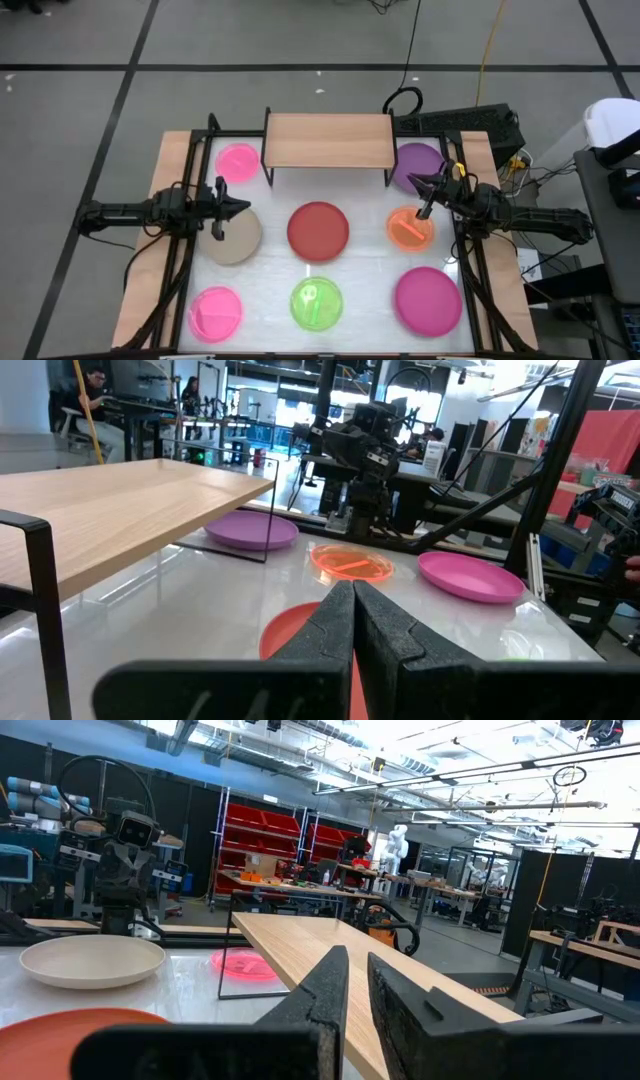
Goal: Place and stack plates onto a shelf
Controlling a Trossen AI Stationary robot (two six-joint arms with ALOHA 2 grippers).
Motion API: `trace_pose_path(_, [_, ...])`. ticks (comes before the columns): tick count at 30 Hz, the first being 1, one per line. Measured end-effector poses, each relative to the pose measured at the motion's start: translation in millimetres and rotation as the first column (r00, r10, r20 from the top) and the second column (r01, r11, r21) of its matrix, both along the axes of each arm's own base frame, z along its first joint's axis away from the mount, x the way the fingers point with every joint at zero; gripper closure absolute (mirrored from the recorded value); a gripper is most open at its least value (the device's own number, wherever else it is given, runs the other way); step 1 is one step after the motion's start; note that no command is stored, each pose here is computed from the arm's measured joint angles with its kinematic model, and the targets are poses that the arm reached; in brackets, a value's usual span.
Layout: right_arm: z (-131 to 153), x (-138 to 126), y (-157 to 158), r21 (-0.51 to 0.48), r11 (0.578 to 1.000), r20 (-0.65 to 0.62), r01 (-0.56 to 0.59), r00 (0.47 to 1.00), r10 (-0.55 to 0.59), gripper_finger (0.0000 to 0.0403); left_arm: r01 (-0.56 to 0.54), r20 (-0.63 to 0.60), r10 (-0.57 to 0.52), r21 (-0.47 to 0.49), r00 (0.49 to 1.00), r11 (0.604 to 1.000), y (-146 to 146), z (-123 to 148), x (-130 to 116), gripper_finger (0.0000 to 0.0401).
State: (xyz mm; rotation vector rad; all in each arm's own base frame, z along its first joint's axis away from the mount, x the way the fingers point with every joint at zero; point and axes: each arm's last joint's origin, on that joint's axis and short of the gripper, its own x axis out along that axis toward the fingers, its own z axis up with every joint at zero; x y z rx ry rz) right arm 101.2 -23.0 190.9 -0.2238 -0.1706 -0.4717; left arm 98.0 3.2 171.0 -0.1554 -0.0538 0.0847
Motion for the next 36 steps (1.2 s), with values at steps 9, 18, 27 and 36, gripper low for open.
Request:
trace_pose_path(9, [0,0,0,0.0,1.0,0.0,0.0,1.0,0.0,0.0374,0.0,0.0,0.0,0.0,1.0,1.0,0,0,0,0.0395])
trace_pose_path(18, [1,0,1,0.172,0.982,0.104,-0.073,0.993,0.056,0.0374,0.0,0.0,0.0,0.0,1.0,1.0,0,0,0,0.0395])
trace_pose_path(27, [34,-1,12,0.146,0.882,0.215,-0.448,0.884,0.414,0.0374,0.0,0.0,0.0,0.0,1.0,1.0,0,0,0,0.0395])
trace_pose_path(36, [63,19,18,0.335,0.923,-0.316,-0.188,0.901,0.298,0.0389,0.0,0.0,0.0,0.0,1.0,1.0,0,0,0,0.0395])
